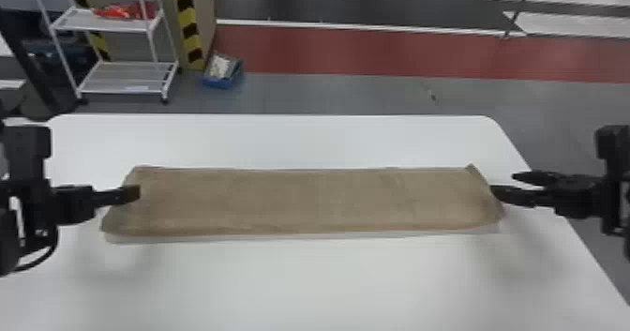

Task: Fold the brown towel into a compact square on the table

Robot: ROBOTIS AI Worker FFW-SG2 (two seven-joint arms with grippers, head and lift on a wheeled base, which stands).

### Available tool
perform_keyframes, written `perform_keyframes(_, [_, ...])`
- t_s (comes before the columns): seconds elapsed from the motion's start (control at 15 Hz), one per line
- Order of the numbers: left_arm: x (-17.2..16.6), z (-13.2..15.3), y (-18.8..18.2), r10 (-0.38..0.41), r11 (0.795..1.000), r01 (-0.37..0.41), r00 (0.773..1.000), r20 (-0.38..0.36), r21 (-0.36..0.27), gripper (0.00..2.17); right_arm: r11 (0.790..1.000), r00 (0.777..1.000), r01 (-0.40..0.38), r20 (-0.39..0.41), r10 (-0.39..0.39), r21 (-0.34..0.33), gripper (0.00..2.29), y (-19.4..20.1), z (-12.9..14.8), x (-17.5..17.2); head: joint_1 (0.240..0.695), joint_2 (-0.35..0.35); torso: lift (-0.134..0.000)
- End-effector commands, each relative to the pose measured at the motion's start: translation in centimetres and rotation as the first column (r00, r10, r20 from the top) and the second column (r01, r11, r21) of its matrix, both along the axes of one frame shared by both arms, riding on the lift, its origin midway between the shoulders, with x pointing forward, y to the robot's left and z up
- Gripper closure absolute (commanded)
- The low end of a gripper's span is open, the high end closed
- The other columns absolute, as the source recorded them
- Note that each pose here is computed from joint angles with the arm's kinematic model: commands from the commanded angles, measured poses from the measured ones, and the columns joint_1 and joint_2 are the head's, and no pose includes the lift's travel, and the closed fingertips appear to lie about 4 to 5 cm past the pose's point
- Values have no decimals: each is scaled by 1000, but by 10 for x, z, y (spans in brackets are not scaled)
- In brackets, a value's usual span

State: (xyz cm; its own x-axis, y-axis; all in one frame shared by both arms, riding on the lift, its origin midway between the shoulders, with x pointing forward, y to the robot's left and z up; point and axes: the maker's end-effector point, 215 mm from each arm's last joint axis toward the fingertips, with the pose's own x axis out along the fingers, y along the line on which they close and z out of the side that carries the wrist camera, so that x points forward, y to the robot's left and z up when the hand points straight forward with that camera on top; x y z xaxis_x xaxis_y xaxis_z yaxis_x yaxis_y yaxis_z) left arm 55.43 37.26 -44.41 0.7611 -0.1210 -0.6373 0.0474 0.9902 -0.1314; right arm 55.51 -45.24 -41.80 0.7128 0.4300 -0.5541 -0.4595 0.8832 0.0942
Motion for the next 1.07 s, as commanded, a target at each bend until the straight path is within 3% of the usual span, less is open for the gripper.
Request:
perform_keyframes(0.0, [-1,-1,-2,-2,1000,2,1000,-2,-1,90,1000,1000,0,3,0,-2,279,-1,0,-1,695,-79,-124])
perform_keyframes(0.2, [-2,-4,-1,-2,1000,2,1000,-11,8,221,1000,1000,6,8,-6,3,279,-3,-2,-3,695,-81,-124])
perform_keyframes(0.4, [-5,-8,0,-4,1000,4,1000,-20,13,491,1000,1000,6,10,-6,6,279,-5,-1,-5,695,-84,-124])
perform_keyframes(0.87, [-9,-13,1,-14,999,16,999,-35,35,522,1000,1000,12,10,-12,14,279,-4,1,-7,695,-86,-124])
perform_keyframes(0.93, [-10,-13,1,-14,999,15,999,-38,34,886,1000,1000,10,10,-10,16,279,-4,2,-7,695,-85,-124])
perform_keyframes(1.0, [-10,-13,1,-13,999,14,999,-37,32,1085,1000,1000,10,13,-10,20,279,-3,4,-7,695,-84,-124])
